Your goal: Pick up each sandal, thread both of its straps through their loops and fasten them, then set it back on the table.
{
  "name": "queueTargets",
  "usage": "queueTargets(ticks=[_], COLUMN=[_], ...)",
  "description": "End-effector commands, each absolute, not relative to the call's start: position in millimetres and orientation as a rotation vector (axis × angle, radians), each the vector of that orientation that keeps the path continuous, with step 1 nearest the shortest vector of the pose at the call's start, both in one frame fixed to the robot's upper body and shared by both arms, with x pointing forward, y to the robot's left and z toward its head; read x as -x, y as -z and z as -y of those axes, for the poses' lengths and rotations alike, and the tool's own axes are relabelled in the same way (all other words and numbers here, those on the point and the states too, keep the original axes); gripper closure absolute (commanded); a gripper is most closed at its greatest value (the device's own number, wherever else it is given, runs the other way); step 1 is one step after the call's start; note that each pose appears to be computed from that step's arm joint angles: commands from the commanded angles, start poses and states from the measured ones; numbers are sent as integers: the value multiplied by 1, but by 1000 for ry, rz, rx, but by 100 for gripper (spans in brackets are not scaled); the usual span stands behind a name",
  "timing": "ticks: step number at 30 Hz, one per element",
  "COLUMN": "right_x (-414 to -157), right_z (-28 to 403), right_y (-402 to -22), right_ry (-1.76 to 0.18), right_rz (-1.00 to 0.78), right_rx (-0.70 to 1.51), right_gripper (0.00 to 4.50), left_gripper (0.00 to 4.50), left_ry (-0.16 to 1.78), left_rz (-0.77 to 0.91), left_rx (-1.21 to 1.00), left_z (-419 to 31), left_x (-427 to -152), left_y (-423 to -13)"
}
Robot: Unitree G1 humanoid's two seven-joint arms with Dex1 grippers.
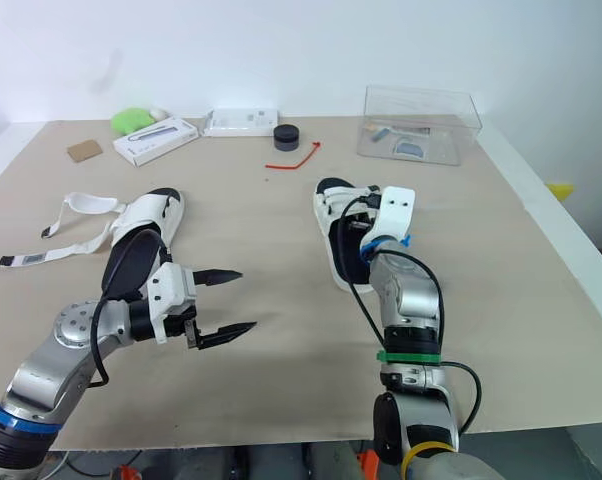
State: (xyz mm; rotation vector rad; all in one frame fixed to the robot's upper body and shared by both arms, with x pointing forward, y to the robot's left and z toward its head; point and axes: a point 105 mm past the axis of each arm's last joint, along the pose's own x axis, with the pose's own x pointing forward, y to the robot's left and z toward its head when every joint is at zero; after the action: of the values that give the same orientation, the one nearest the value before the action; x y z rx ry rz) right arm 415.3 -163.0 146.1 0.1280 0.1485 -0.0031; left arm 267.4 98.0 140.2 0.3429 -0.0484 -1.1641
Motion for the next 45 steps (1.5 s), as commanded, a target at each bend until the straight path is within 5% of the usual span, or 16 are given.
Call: queueTargets(ticks=[1,3,4,14,21,27,45], right_x=[-403,-392,-385,-296,-294,-300,-323], right_z=[167,171,173,156,95,50,31], right_y=[-163,-163,-163,-198,-195,-202,-210], right_ry=[-45,-84,-113,-998,-1448,-1584,-1626], right_rz=[-115,-140,-155,-67,123,213,259], right_rx=[-115,-101,-100,69,256,252,244], right_gripper=[102,13,5,5,5,5,5], left_gripper=[0,0,0,0,0,0,0], left_ry=[1146,1140,1133,780,267,-46,49], left_rz=[115,123,128,176,42,-24,-80], left_rx=[-353,-348,-345,-148,19,-13,-40], left_z=[-97,-97,-97,-124,-179,-213,-192], left_x=[-272,-272,-273,-315,-340,-333,-372], left_y=[-153,-154,-155,-175,-163,-154,-141])
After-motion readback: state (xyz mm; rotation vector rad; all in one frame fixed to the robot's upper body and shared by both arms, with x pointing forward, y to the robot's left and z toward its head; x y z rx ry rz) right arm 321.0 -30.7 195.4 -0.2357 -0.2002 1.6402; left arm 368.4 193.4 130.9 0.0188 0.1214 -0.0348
